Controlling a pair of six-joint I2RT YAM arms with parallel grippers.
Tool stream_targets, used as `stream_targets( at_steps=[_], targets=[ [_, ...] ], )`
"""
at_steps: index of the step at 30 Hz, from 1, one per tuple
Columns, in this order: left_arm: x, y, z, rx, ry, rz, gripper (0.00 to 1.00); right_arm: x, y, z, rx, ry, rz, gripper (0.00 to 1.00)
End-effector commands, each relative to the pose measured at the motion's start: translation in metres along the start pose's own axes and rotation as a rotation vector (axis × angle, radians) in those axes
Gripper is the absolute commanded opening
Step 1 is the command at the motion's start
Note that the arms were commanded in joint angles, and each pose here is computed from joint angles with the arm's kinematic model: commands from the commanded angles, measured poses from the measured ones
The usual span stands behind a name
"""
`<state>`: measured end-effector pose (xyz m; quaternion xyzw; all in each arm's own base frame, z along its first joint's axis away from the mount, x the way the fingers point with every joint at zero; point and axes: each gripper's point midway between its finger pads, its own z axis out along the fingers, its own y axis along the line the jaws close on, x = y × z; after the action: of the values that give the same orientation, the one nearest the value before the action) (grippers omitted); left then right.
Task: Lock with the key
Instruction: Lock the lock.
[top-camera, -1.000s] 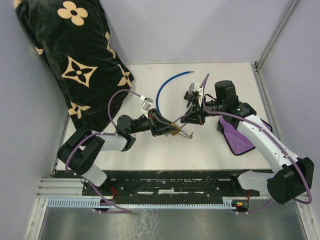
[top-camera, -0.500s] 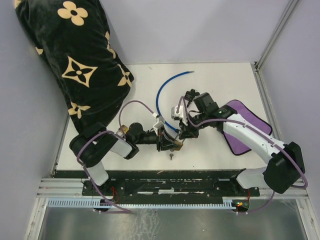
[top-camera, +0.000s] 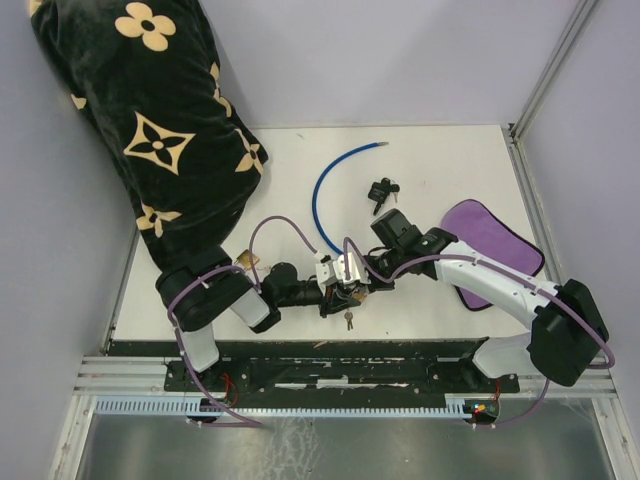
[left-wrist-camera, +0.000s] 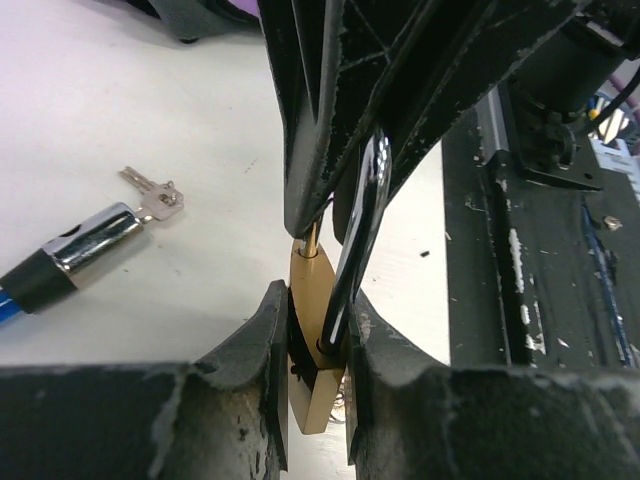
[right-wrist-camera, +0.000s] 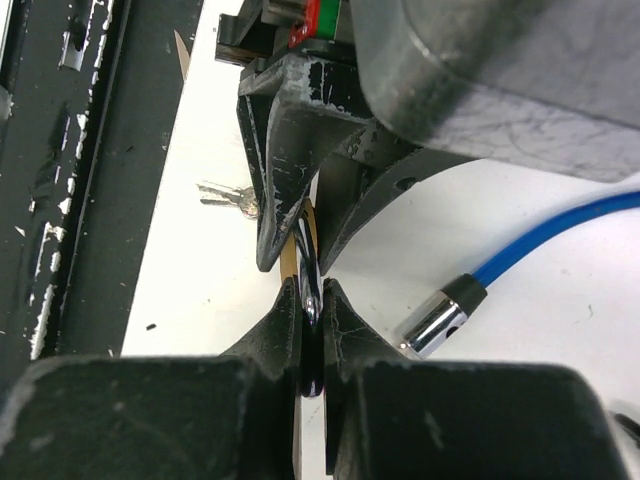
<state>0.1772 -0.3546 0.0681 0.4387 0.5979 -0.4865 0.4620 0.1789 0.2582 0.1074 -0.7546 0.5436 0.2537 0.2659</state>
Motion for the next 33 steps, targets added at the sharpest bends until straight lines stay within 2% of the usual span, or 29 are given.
stream_targets(
  at_steps=[1,5,10,17,27,31,33],
  targets=[
    [-0.061,0.047,-0.003,-0.223,-0.215,0.154,0.03,0.008,0.065,0.013,-0.279,0.006,-0.074,0.02],
    [-0.054,0.045,-0.005,-0.197,-0.232,0.115,0.03,0.015,0.062,0.013,-0.287,0.049,-0.002,0.02],
    [-0.049,0.037,-0.013,-0.149,-0.243,0.066,0.04,0.021,0.044,0.002,-0.253,-0.020,0.120,0.02],
    [-0.025,0.041,-0.016,-0.164,-0.182,0.055,0.06,0.052,0.045,0.003,-0.181,0.022,-0.035,0.02],
    [0.003,0.043,-0.020,-0.175,-0.114,0.034,0.13,0.062,0.047,0.004,-0.176,0.054,-0.080,0.02],
    [0.000,0.041,-0.022,-0.171,-0.126,0.022,0.32,0.066,0.049,0.004,-0.204,0.077,-0.058,0.02],
    [-0.002,0.040,-0.023,-0.175,-0.133,0.015,0.38,0.065,0.047,0.002,-0.189,0.081,-0.058,0.02]
  ],
)
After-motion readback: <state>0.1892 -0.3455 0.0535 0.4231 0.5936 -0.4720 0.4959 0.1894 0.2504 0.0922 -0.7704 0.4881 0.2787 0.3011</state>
